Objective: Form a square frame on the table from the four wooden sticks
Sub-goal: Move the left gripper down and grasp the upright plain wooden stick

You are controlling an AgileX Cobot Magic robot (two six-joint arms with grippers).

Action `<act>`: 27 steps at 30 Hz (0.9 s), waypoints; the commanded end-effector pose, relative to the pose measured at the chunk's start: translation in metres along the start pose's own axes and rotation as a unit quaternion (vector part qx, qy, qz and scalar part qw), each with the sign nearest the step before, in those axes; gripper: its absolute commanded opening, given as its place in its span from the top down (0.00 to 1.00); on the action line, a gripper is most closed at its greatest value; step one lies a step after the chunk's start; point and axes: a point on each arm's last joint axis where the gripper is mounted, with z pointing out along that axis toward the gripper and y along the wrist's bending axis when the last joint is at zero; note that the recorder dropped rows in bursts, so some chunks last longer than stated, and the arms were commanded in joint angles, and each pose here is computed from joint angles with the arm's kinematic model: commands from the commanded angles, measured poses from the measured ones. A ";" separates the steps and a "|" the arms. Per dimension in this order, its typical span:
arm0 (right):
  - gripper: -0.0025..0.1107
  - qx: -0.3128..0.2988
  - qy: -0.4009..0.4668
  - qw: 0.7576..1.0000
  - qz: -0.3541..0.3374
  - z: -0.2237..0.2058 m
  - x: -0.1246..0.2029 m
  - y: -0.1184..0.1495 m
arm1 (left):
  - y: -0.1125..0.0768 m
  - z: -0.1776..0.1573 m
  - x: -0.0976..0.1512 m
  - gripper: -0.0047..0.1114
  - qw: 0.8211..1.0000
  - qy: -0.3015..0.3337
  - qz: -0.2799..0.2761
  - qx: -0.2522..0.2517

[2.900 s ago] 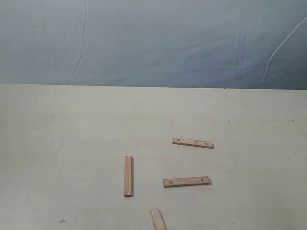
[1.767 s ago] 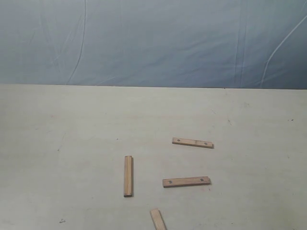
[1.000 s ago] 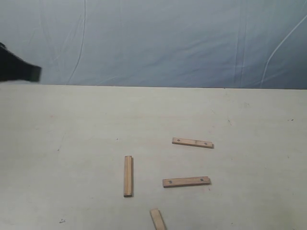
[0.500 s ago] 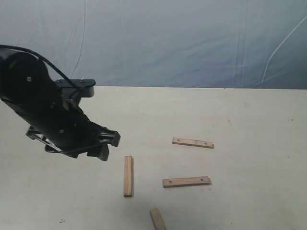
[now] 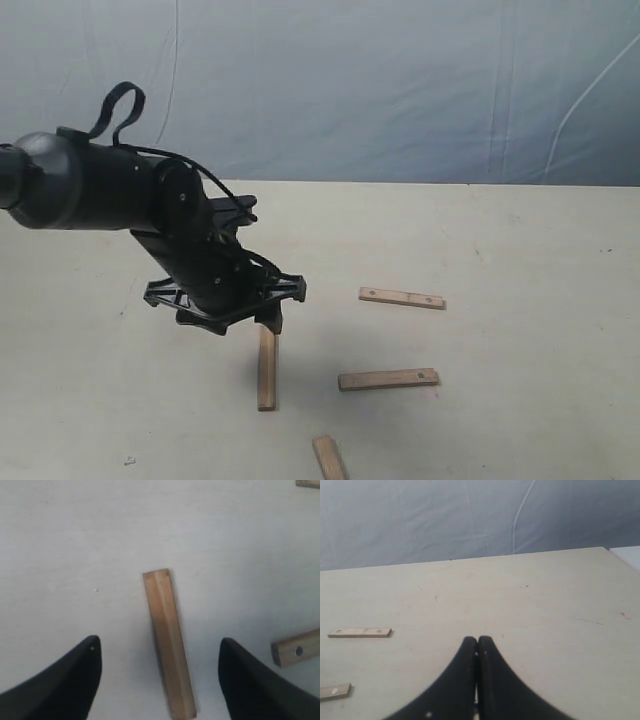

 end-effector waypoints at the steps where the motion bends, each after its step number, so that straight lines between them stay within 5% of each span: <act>1: 0.99 0.002 -0.003 1.000 0.000 0.000 0.000 0.000 | -0.002 0.015 -0.004 0.41 1.000 0.004 -0.008 0.002; 15: 0.99 0.002 -0.005 1.000 0.000 0.000 -0.001 0.000 | -0.019 0.056 0.006 0.44 1.000 0.008 0.023 -0.007; 27: 0.99 0.002 -0.005 1.000 0.000 0.000 -0.001 0.000 | -0.009 0.060 0.018 0.53 0.995 0.078 0.018 -0.064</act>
